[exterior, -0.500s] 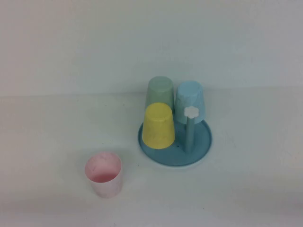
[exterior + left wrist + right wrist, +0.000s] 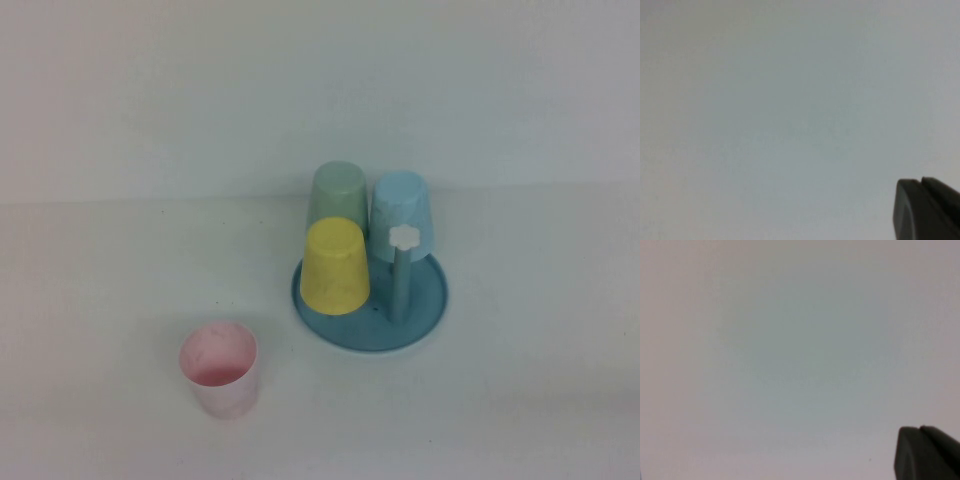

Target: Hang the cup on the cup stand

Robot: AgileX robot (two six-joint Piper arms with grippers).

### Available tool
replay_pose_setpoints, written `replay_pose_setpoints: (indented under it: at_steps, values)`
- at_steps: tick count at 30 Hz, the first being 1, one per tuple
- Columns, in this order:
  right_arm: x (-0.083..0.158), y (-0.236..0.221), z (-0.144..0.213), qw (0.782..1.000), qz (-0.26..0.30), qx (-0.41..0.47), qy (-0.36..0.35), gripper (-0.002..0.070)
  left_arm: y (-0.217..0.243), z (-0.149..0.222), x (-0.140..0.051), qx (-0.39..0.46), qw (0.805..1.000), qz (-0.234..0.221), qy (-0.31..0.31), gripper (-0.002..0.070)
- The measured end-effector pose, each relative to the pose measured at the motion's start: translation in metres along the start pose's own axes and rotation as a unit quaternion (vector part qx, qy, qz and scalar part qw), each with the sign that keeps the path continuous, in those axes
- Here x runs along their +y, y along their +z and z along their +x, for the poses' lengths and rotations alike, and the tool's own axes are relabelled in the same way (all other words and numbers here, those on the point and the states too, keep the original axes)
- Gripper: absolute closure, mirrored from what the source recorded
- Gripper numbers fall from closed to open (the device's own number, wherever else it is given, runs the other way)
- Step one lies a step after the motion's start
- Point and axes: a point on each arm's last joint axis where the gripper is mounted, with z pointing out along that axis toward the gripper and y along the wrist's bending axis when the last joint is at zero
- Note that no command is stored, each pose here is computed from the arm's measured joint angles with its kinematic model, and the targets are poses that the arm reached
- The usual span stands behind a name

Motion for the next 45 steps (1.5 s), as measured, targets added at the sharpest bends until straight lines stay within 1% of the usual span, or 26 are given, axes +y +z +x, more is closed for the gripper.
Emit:
replay_pose_setpoints:
  at_steps: [3, 5, 8, 11, 13, 15, 17, 19, 21, 24, 26, 29, 31, 33, 35, 39, 40, 43, 45]
  values:
    - [0.000, 0.000, -0.002, 1.000, 0.001, -0.009, 0.000, 0.0678, 0.000, -0.002, 0.000, -0.013, 1.000, -0.001, -0.008, 0.0677]
    - [0.000, 0.000, -0.002, 1.000, 0.002, -0.010, 0.000, 0.0678, 0.000, -0.003, 0.000, -0.016, 0.999, -0.001, -0.033, 0.0677]
    - [0.000, 0.000, -0.002, 1.000, 0.002, -0.011, 0.000, 0.0678, 0.000, -0.003, 0.001, -0.017, 0.997, -0.001, -0.077, 0.0677]
    - [0.000, 0.000, -0.002, 1.000, 0.002, -0.011, 0.000, 0.0678, 0.000, 0.003, 0.006, 0.012, 0.987, -0.033, -0.156, 0.0677]
    - [0.000, 0.000, -0.003, 1.000, 0.003, -0.014, -0.001, 0.0678, 0.000, 0.006, 0.007, 0.026, 0.982, -0.045, -0.183, 0.0677]
    - [-0.001, 0.000, -0.003, 1.000, 0.003, -0.018, -0.003, 0.0678, -0.001, 0.008, 0.006, 0.036, 0.984, -0.037, -0.172, 0.0677]
    - [0.000, 0.000, -0.004, 1.000, -0.001, -0.005, -0.008, 0.0678, 0.001, 0.010, 0.002, 0.074, 0.988, -0.017, -0.131, 0.0677]
    - [0.000, 0.002, -0.011, 0.999, -0.009, 0.020, -0.028, 0.0678, 0.008, -0.002, 0.002, 0.100, 0.990, -0.004, -0.096, 0.0677]
    - [0.000, 0.002, -0.022, 0.997, -0.018, 0.050, -0.056, 0.0678, 0.013, -0.012, 0.004, 0.138, 0.987, -0.006, -0.084, 0.0675]
    - [-0.001, 0.002, -0.034, 0.992, -0.023, 0.093, -0.084, 0.0678, 0.016, -0.025, 0.008, 0.193, 0.978, -0.015, -0.081, 0.0676]
    - [-0.002, 0.004, -0.035, 0.986, -0.028, 0.136, -0.091, 0.0678, 0.021, -0.033, 0.011, 0.222, 0.971, -0.020, -0.086, 0.0676]
    - [-0.001, 0.007, -0.023, 0.971, -0.039, 0.220, -0.090, 0.0678, 0.032, -0.039, 0.013, 0.279, 0.956, -0.024, -0.093, 0.0676]
    - [0.000, 0.009, -0.013, 0.957, -0.049, 0.276, -0.077, 0.0678, 0.039, -0.038, 0.012, 0.307, 0.945, -0.025, -0.113, 0.0676]
    - [0.002, 0.013, -0.007, 0.947, -0.056, 0.312, -0.059, 0.0678, 0.045, -0.033, 0.010, 0.324, 0.936, -0.024, -0.138, 0.0676]
    - [0.004, 0.017, -0.003, 0.941, -0.061, 0.331, -0.043, 0.0678, 0.049, -0.027, 0.008, 0.341, 0.927, -0.025, -0.154, 0.0676]
    - [0.007, 0.024, 0.003, 0.932, -0.066, 0.356, -0.006, 0.0678, 0.060, -0.016, 0.008, 0.340, 0.927, -0.027, -0.157, 0.0676]
    - [0.008, 0.024, 0.003, 0.932, -0.067, 0.357, 0.002, 0.0678, 0.063, -0.013, 0.007, 0.346, 0.923, -0.028, -0.168, 0.0676]
    - [0.009, 0.025, 0.003, 0.931, -0.070, 0.358, 0.011, 0.0678, 0.074, -0.007, 0.005, 0.395, 0.899, -0.029, -0.188, 0.0676]
    - [0.010, 0.025, 0.003, 0.931, -0.072, 0.358, 0.021, 0.0678, 0.083, 0.001, 0.003, 0.448, 0.879, -0.012, -0.164, 0.0673]
